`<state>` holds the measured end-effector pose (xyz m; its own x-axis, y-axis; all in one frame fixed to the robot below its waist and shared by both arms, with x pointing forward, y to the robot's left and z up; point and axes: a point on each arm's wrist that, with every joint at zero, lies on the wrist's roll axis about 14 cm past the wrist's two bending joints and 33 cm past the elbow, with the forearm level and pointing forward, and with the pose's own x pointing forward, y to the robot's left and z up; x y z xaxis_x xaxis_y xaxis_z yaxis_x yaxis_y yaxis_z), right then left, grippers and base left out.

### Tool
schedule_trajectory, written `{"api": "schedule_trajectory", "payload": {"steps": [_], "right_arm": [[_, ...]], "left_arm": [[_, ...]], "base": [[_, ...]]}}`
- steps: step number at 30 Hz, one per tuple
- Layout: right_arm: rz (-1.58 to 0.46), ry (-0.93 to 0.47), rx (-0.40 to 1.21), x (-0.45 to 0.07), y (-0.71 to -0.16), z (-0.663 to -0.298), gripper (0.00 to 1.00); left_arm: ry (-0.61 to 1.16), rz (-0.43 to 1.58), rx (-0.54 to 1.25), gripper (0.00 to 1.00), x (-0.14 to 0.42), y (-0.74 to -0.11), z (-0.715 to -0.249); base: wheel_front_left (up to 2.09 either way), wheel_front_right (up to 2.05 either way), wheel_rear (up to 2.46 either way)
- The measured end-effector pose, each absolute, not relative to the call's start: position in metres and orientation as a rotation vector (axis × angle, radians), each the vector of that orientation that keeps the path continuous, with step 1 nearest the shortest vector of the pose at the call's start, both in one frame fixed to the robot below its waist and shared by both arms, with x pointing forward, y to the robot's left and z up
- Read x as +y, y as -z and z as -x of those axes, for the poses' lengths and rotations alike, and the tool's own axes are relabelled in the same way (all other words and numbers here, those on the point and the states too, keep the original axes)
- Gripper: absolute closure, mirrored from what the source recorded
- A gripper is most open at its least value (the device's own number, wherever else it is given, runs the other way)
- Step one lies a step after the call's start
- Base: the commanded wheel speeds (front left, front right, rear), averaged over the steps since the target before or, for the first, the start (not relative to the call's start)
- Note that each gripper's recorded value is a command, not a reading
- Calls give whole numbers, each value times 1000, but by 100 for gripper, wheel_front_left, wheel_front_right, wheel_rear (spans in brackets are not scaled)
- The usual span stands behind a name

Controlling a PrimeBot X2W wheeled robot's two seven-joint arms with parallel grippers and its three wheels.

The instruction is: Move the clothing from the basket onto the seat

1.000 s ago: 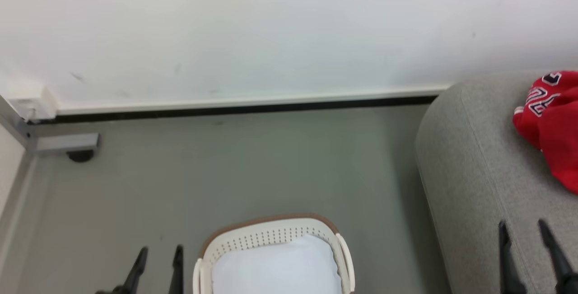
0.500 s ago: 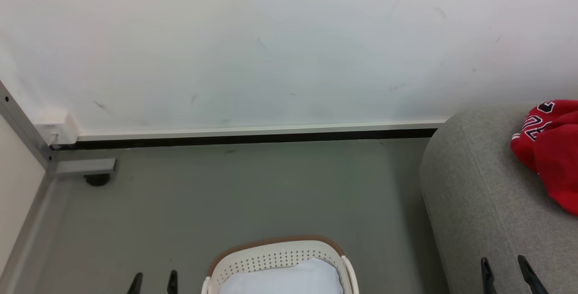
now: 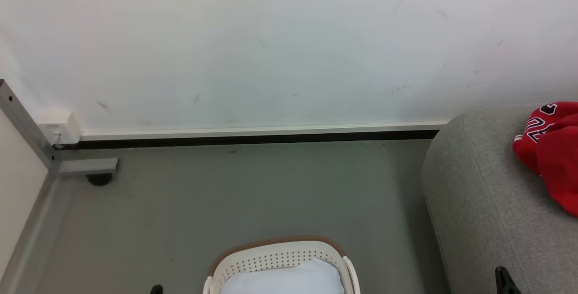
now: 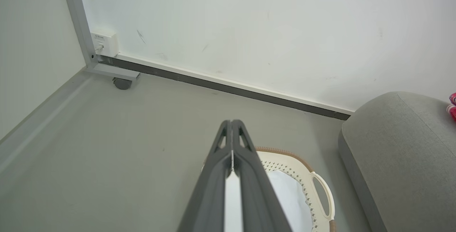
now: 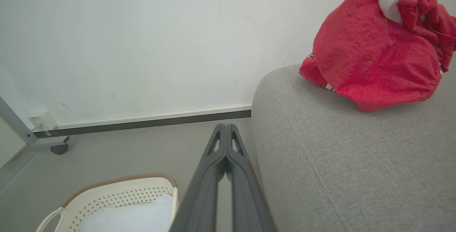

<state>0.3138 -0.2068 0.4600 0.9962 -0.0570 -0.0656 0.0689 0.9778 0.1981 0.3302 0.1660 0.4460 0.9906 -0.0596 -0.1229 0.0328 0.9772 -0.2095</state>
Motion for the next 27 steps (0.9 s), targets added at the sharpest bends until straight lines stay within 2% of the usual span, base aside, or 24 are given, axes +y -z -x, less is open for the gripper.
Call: {"api": "schedule_trajectory", "payload": {"steps": [27], "right_arm": [[-661, 130, 50, -215, -467, -334, 100]], "left_arm": [[-53, 661, 129, 100, 182, -457, -350]], "base": [[0, 0, 0]]}}
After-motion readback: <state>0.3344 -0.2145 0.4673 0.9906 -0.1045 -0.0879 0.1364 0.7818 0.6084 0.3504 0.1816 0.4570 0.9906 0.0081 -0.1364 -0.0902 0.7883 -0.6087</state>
